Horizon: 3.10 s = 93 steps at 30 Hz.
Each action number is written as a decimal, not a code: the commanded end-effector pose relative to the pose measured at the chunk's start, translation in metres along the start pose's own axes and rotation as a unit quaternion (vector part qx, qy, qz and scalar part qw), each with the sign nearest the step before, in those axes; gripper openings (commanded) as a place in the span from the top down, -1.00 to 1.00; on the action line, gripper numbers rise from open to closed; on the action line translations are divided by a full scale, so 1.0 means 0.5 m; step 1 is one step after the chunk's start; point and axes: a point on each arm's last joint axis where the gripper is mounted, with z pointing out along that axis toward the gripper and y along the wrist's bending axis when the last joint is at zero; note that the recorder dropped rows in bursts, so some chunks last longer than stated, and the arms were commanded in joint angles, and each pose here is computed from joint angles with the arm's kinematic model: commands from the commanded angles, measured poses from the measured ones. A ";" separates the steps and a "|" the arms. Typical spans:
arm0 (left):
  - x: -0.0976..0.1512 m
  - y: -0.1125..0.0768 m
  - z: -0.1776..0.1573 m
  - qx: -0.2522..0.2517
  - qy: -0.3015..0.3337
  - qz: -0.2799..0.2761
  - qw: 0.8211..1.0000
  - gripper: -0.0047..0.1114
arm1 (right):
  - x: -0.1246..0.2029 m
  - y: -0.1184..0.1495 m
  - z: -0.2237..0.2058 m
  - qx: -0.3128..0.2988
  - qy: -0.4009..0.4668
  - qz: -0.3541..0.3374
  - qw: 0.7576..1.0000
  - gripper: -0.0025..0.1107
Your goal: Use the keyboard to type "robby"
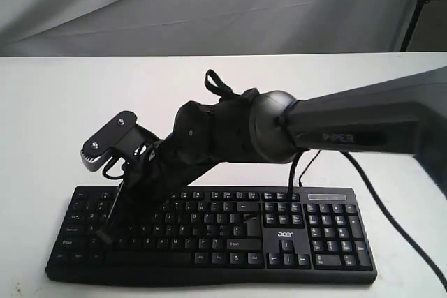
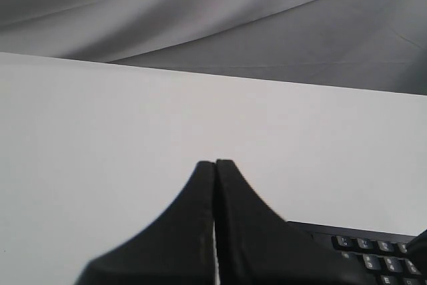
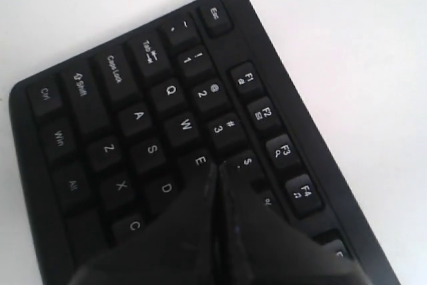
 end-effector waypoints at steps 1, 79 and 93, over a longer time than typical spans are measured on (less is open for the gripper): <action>0.003 -0.001 0.000 0.003 0.000 -0.006 1.000 0.92 | -0.013 -0.012 -0.053 0.007 0.005 -0.003 1.000 0.96; 0.003 -0.001 0.000 0.003 0.000 -0.006 1.000 0.92 | 0.157 -0.034 -0.070 0.082 0.024 0.051 0.995 0.96; 0.003 -0.001 0.000 0.003 0.000 -0.006 1.000 0.92 | 0.086 -0.010 -0.157 0.055 -0.014 0.037 0.998 0.96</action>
